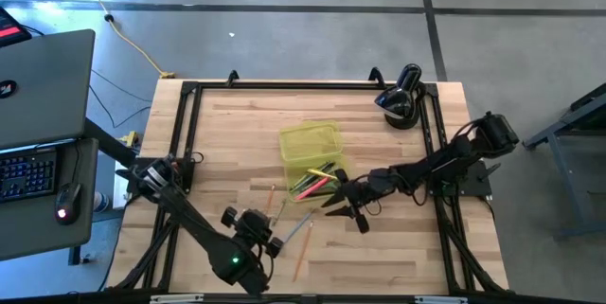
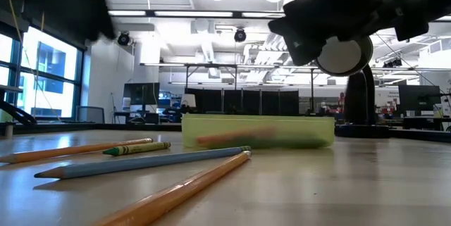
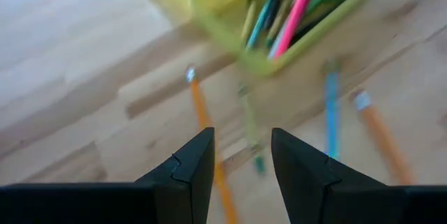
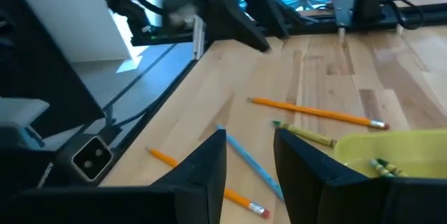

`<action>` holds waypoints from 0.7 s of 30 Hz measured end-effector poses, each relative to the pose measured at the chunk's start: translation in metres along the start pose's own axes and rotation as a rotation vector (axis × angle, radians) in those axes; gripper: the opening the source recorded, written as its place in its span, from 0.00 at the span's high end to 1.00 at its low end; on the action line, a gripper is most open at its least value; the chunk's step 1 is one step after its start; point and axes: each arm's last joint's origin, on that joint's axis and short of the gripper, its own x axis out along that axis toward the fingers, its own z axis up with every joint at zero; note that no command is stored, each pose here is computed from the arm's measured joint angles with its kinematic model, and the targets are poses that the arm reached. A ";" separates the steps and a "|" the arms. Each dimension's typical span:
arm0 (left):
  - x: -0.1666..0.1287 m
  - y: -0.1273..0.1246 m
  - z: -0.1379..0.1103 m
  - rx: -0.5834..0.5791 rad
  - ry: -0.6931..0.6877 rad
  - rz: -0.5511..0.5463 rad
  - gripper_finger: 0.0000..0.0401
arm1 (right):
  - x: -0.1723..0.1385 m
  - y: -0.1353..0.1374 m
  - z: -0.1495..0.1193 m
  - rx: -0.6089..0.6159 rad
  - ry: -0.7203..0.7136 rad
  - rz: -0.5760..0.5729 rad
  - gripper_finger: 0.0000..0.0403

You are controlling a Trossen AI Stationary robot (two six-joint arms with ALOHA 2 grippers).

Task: Pick & place school supplies into a supply box
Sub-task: Put the green crayon into the yellow supply box

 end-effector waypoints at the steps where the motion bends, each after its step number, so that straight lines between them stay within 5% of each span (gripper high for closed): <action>1: 0.004 0.002 -0.004 0.007 0.019 0.015 0.57 | 0.000 0.001 0.000 -0.012 0.001 0.002 0.75; 10: 0.029 0.015 -0.028 -0.124 0.079 0.076 0.57 | 0.001 0.016 -0.007 -0.020 0.051 0.049 0.75; 21: 0.051 0.010 -0.048 -0.264 0.057 -0.069 0.57 | 0.001 0.018 -0.008 -0.128 0.052 0.037 0.75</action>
